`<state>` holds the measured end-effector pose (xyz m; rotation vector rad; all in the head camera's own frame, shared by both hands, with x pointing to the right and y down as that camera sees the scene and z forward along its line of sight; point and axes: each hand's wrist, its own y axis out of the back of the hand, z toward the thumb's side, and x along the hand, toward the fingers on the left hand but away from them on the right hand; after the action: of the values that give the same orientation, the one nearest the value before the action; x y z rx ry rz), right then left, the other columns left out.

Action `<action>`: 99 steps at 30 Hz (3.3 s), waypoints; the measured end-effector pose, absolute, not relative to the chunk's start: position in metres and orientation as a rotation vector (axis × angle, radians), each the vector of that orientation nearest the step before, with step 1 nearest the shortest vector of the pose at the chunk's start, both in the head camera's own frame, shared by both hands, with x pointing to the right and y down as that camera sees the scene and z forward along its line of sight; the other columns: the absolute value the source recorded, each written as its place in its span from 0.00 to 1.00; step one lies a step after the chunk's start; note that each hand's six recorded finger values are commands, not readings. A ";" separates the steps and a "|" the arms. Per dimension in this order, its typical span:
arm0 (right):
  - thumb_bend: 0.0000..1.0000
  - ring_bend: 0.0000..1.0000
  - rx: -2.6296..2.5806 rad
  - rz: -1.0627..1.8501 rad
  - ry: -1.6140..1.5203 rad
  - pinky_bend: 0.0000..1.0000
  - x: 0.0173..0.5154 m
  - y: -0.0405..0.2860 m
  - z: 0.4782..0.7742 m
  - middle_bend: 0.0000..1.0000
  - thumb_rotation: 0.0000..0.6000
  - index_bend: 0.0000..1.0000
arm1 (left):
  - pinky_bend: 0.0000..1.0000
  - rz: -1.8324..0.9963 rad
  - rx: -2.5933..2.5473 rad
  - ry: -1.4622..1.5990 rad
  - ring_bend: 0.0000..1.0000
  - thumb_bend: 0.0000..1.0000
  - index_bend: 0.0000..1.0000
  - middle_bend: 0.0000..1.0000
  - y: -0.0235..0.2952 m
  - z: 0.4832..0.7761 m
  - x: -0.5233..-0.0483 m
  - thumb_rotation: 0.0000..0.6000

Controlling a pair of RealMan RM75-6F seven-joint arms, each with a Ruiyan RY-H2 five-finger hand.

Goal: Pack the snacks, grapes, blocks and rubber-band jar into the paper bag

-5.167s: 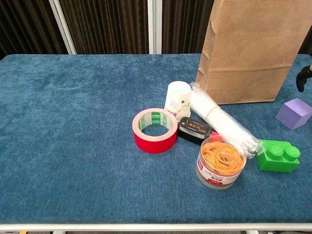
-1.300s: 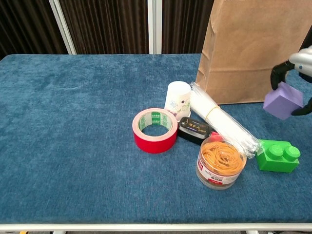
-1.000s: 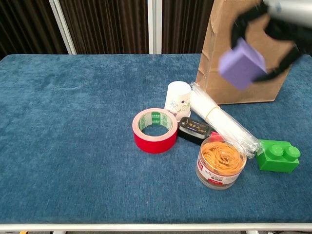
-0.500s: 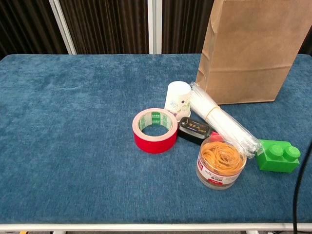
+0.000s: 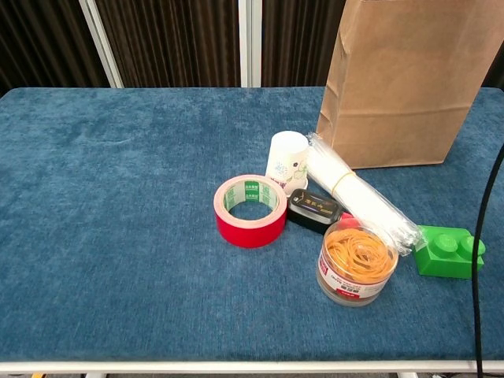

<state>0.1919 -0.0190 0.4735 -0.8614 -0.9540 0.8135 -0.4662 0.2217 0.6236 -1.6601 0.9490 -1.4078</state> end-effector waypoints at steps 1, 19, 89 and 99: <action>0.02 0.85 -0.848 0.826 -0.957 0.88 0.197 -0.022 0.473 0.51 1.00 0.58 | 0.21 -1.407 -1.661 0.948 0.02 0.11 0.12 0.12 0.222 0.624 -0.466 1.00; 0.00 0.85 -0.923 1.145 -0.973 0.88 0.262 -0.050 0.520 0.47 1.00 0.56 | 0.21 -1.427 -1.668 0.948 0.02 0.11 0.12 0.12 0.227 0.625 -0.468 1.00; 0.00 0.86 -1.654 1.439 -0.382 0.89 0.289 0.123 0.573 0.35 1.00 0.35 | 0.21 -1.424 -1.680 0.937 0.02 0.11 0.12 0.12 0.229 0.630 -0.463 1.00; 0.00 0.86 -1.736 1.453 -0.363 0.89 0.295 0.162 0.603 0.36 1.00 0.35 | 0.21 -1.429 -1.681 0.935 0.02 0.11 0.12 0.12 0.230 0.632 -0.462 1.00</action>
<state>0.2955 0.1624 0.6032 -1.7361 -0.3630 1.4530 -0.4623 0.2299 0.6316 -1.6810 0.9354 -1.4292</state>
